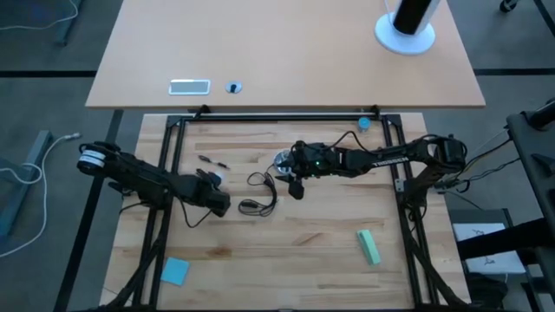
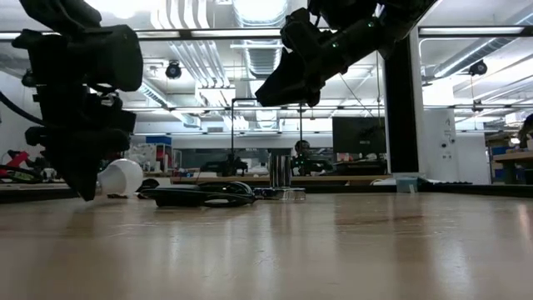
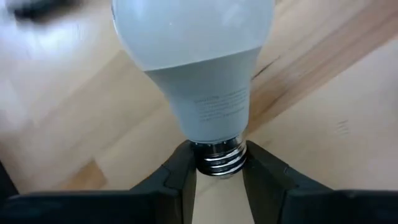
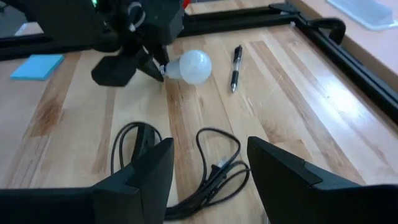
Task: Screw lightbulb
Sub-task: Insert the lightbulb into the lamp
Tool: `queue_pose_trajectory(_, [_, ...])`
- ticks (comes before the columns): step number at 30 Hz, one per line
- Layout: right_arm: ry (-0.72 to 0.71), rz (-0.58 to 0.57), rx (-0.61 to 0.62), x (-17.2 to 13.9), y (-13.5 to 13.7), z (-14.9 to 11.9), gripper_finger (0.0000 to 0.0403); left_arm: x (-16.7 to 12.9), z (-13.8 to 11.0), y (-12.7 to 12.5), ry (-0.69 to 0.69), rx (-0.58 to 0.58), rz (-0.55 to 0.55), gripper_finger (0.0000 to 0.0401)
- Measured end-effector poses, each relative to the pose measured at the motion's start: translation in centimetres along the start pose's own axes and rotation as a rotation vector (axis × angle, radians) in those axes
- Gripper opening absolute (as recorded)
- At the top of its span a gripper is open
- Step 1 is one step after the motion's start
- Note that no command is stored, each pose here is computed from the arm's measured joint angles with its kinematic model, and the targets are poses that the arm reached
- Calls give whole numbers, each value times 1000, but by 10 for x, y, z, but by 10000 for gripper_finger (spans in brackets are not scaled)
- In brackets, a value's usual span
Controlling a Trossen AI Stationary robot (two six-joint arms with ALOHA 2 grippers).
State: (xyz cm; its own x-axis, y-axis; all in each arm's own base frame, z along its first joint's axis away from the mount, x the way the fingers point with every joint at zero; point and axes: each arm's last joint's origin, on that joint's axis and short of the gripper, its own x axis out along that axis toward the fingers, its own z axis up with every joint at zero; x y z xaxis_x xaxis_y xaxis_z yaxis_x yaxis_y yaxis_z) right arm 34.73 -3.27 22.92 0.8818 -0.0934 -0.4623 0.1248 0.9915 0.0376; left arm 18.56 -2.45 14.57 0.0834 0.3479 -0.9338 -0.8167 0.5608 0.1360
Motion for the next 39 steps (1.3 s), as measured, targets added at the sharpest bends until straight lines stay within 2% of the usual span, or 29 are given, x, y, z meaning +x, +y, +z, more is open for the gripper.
queue_pose_trajectory(3, [-4, 15, -30, -2, 1, 3, 199, -12, 6, -12, -134, 115, -35, 94])
queue_pose_trajectory(7, [-24, 56, -76, -3, 5, 10, 199, -41, 17, -37, -427, 285, -90, 94])
queue_pose_trajectory(10, [-30, 74, -80, -4, 7, 15, 199, -60, 20, -51, -602, 416, -74, 94])
queue_pose_trajectory(13, [-31, 101, -71, -6, 10, 24, 200, -72, 19, -61, -703, 564, -31, 94])
queue_pose_trajectory(15, [-20, 116, -81, -8, 14, 29, 203, -76, 20, -65, -730, 612, -11, 94])
queue_pose_trajectory(22, [-8, 147, -181, -15, 29, 49, 232, -71, 20, -69, -731, 645, 38, 94])
queue_pose_trajectory(28, [9, 50, -262, -16, 41, 57, 284, -67, 21, -78, -726, 704, 69, 94])
queue_pose_trajectory(33, [12, 30, -233, -18, 40, 62, 315, -68, 24, -90, -753, 720, 105, 94])
queue_pose_trajectory(39, [72, 30, -213, -10, 41, 59, 322, -76, 34, -99, -799, 701, 172, 94])
